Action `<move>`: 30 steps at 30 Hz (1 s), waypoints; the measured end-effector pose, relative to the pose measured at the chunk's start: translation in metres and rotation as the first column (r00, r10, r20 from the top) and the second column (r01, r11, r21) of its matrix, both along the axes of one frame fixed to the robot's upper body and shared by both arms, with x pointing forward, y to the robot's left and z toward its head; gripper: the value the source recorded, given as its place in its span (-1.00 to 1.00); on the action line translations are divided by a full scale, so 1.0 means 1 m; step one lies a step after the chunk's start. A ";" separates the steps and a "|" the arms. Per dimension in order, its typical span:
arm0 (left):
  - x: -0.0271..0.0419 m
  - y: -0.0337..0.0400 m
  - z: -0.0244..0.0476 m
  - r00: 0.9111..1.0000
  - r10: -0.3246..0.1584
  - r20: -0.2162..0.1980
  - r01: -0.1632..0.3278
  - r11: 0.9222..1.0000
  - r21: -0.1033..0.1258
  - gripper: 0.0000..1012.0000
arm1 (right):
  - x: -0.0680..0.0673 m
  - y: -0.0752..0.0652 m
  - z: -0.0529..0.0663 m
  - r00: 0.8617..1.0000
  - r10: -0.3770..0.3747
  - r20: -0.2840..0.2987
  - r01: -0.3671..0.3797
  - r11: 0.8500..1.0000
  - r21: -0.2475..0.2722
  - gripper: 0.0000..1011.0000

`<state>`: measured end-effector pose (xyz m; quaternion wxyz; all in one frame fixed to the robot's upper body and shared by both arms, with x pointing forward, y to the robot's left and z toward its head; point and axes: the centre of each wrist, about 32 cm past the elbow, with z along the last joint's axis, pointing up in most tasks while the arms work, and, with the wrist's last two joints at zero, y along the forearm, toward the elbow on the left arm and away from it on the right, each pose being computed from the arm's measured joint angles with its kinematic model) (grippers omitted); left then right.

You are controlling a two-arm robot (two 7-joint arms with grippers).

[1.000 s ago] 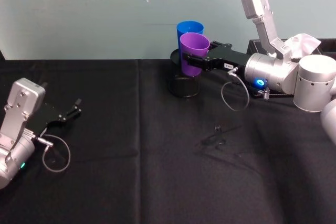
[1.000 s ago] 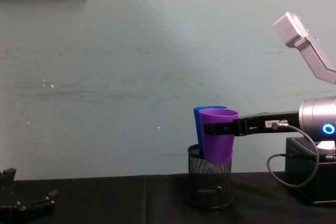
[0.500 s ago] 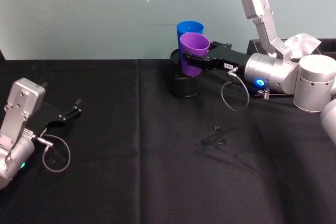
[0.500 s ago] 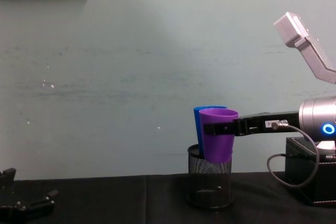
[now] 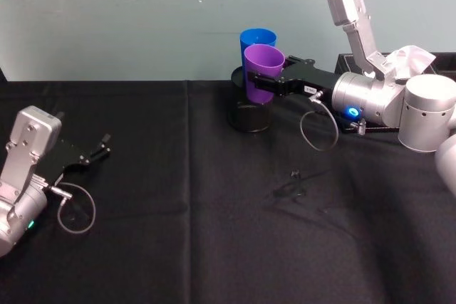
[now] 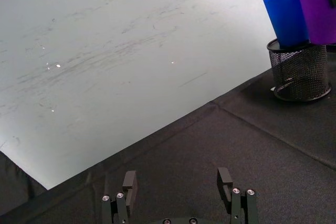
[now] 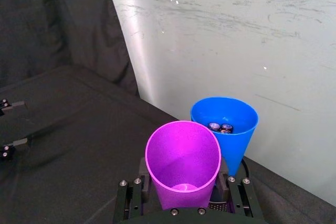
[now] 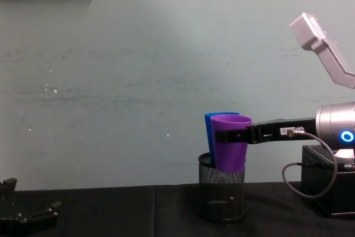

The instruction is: Pick up one cup with a gripper and tap it against the other cup.

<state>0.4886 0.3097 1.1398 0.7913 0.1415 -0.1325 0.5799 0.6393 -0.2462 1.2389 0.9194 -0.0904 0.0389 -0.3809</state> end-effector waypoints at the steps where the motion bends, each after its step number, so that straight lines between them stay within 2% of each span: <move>1: 0.0000 0.0000 0.0000 1.000 0.000 0.000 0.000 1.000 0.000 0.98 | 0.000 0.000 0.000 1.000 0.000 0.000 0.000 1.000 0.000 0.44; 11: 0.0000 0.0000 0.0000 1.000 0.000 0.000 0.000 1.000 0.000 0.98 | -0.002 0.000 0.000 1.000 0.001 0.000 -0.001 1.000 0.003 0.44; 21: 0.0000 0.0000 0.0000 1.000 0.000 0.000 0.000 1.000 0.000 0.98 | -0.021 -0.002 0.003 1.000 0.026 0.011 -0.026 1.000 0.009 0.44; 30: 0.0000 0.0000 0.0000 1.000 0.000 0.000 0.000 1.000 0.000 0.98 | -0.041 -0.004 -0.001 0.999 0.043 0.008 -0.043 0.999 0.011 0.44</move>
